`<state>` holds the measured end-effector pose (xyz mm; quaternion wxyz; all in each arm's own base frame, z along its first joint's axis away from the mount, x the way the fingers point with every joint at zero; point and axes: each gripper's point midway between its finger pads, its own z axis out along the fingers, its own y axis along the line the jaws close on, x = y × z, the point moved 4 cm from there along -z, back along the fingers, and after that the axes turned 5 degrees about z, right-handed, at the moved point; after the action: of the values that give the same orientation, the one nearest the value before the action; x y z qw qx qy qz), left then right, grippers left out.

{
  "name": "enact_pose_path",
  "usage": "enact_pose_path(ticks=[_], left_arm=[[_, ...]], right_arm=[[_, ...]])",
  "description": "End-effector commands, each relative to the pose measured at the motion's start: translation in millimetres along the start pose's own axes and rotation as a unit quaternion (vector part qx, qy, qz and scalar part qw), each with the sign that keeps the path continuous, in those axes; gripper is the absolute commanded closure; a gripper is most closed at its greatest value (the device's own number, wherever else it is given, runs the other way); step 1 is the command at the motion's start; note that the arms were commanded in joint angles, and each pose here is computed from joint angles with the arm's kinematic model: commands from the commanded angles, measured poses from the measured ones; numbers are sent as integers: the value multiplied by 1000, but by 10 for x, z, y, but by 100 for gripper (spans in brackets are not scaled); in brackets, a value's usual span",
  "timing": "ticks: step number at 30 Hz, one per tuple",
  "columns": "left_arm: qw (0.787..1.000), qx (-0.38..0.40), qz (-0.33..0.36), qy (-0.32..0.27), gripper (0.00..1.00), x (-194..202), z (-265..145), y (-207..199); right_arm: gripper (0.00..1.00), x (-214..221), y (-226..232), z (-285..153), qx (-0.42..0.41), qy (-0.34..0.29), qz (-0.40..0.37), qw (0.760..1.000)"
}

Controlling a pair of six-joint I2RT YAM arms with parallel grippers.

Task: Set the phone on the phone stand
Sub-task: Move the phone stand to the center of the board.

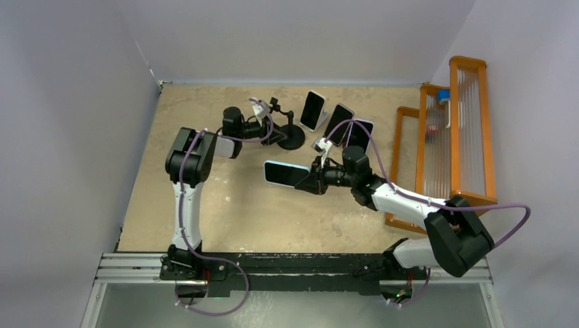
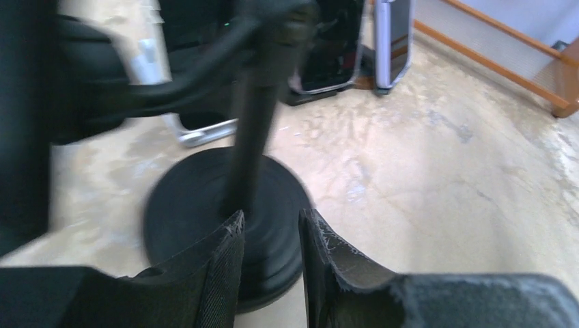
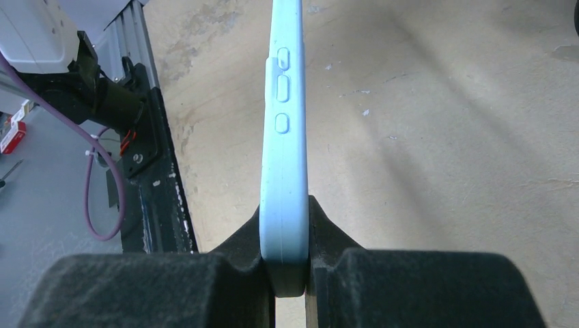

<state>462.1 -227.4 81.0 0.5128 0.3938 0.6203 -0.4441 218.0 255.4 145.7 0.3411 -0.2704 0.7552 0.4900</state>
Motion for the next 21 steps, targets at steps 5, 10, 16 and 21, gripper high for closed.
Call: enact_pose_path(ticks=[5, 10, 16, 21], left_arm=[[993, 40, 62, -90, 65, -177, 174, -426], [990, -58, 65, -107, 65, -225, 249, -293], [976, -156, 78, -128, 64, -307, 247, -191], [974, -142, 77, -160, 64, -366, 356, -218]], right_arm=[[100, -325, 144, -13, -23, -41, -49, 998], [100, -307, 156, -29, -24, -40, -48, 998], [100, -276, 170, -42, -28, -38, -47, 998], [100, -248, 153, -21, -32, -31, -45, 998]])
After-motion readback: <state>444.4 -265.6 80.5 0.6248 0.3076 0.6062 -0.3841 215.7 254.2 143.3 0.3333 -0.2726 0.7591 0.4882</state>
